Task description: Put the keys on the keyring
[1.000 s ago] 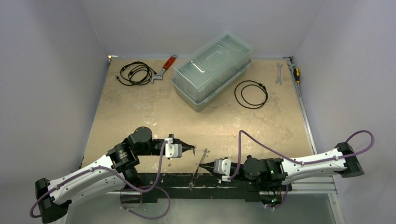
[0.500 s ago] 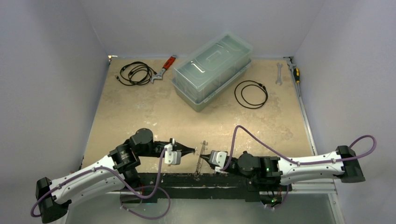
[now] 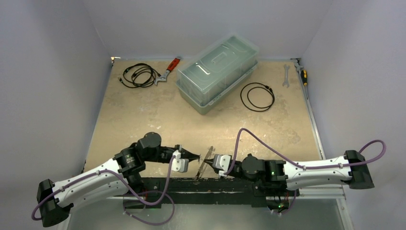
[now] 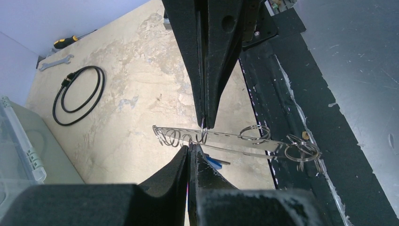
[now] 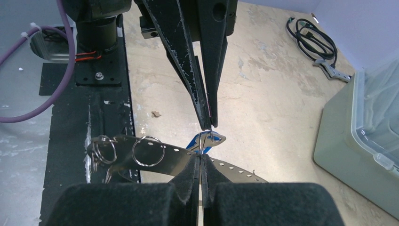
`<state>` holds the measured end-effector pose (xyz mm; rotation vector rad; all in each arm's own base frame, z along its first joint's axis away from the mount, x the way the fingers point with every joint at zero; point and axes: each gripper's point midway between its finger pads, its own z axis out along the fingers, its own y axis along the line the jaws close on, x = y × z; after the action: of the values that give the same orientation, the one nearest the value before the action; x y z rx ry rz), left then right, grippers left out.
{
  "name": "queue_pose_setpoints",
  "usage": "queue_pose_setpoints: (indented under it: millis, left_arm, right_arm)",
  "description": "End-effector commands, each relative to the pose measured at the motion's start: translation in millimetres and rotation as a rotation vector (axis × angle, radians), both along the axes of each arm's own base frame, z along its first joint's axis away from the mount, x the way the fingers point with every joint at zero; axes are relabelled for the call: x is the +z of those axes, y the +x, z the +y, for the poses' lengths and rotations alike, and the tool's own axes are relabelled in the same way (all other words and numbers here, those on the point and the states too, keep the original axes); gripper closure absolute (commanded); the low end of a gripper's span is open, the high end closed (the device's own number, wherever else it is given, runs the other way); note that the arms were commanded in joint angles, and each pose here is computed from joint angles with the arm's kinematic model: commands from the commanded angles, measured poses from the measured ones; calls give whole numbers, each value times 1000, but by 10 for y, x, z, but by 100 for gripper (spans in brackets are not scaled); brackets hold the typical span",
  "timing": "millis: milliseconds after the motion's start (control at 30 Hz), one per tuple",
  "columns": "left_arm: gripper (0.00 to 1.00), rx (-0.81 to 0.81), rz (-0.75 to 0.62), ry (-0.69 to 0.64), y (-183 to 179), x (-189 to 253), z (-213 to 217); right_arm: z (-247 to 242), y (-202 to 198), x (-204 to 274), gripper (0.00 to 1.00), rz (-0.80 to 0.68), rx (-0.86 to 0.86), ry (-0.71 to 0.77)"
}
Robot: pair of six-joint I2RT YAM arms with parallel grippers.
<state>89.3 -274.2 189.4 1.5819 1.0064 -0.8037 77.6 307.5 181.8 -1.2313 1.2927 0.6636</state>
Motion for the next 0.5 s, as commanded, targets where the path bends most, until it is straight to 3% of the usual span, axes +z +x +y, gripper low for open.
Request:
queue_pose_setpoints:
  millis: [0, 467]
  left_arm:
    - [100, -17, -30, -25, -11, 107, -23]
    - [100, -57, -36, -51, -95, 159, -14]
  right_arm:
    - [106, -35, 414, 100, 0, 25, 120]
    - [111, 10, 368, 100, 4, -2, 103]
